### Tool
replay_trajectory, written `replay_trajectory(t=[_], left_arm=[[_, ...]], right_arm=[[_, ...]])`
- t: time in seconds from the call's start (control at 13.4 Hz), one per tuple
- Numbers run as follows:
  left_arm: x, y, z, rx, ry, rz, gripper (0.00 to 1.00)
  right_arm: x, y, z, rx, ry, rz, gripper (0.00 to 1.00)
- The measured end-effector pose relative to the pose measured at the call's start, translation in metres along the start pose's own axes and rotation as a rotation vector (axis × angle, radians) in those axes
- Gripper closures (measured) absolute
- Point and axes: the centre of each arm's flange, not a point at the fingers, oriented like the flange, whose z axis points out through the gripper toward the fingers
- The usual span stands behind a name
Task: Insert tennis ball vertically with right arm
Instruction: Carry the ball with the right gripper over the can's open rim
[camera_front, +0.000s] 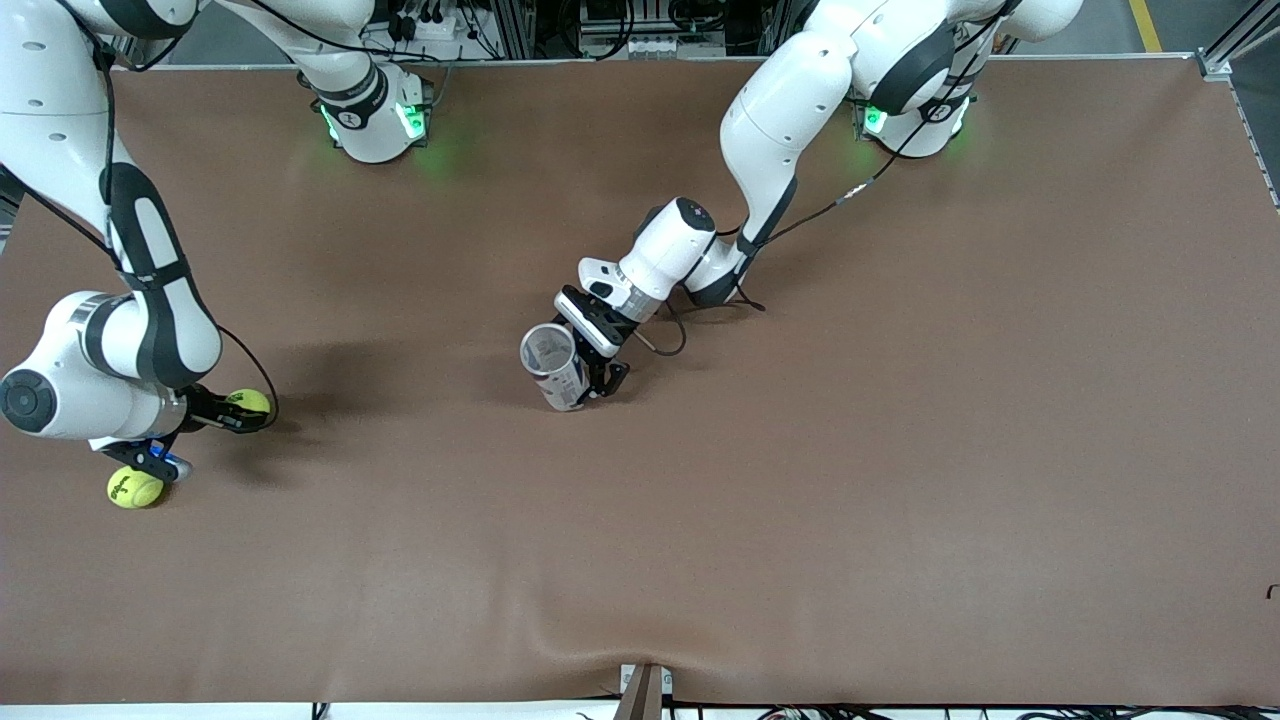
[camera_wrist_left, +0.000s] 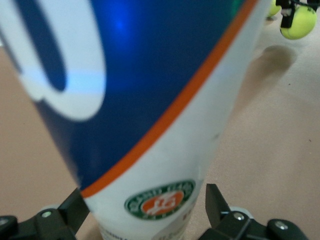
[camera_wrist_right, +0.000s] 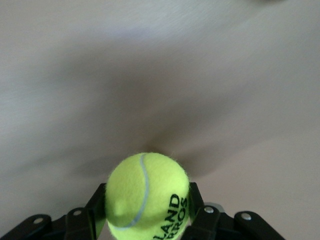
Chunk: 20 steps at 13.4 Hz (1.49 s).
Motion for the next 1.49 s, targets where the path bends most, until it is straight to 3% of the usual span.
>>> replay_trajectory(t=[0.15,0.3,0.82,1.04,1.26,1.49], left_arm=[[0.000,-0.001,0.000,0.002,0.000,0.002,0.00],[0.000,-0.001,0.000,0.002,0.000,0.004,0.00],[0.006,0.000,-0.001,0.000,0.011,0.008,0.00],[0.008,0.002,-0.001,-0.001,0.015,0.010,0.03],[0.008,0.004,-0.001,-0.004,0.015,0.014,0.10],[0.007,0.008,-0.002,-0.008,0.015,0.017,0.14]], right_arm=[[-0.017,-0.056,-0.040,0.065,-0.050,0.082,0.33],[-0.047,-0.122,-0.075,0.101,-0.059,0.158,0.33],[-0.191,-0.275,-0.159,0.217,-0.129,0.382,0.33],[-0.250,-0.318,-0.178,0.228,-0.138,0.444,0.33],[-0.291,-0.354,-0.165,0.211,-0.141,0.445,0.33],[-0.297,-0.362,-0.154,0.190,-0.128,0.445,0.33]])
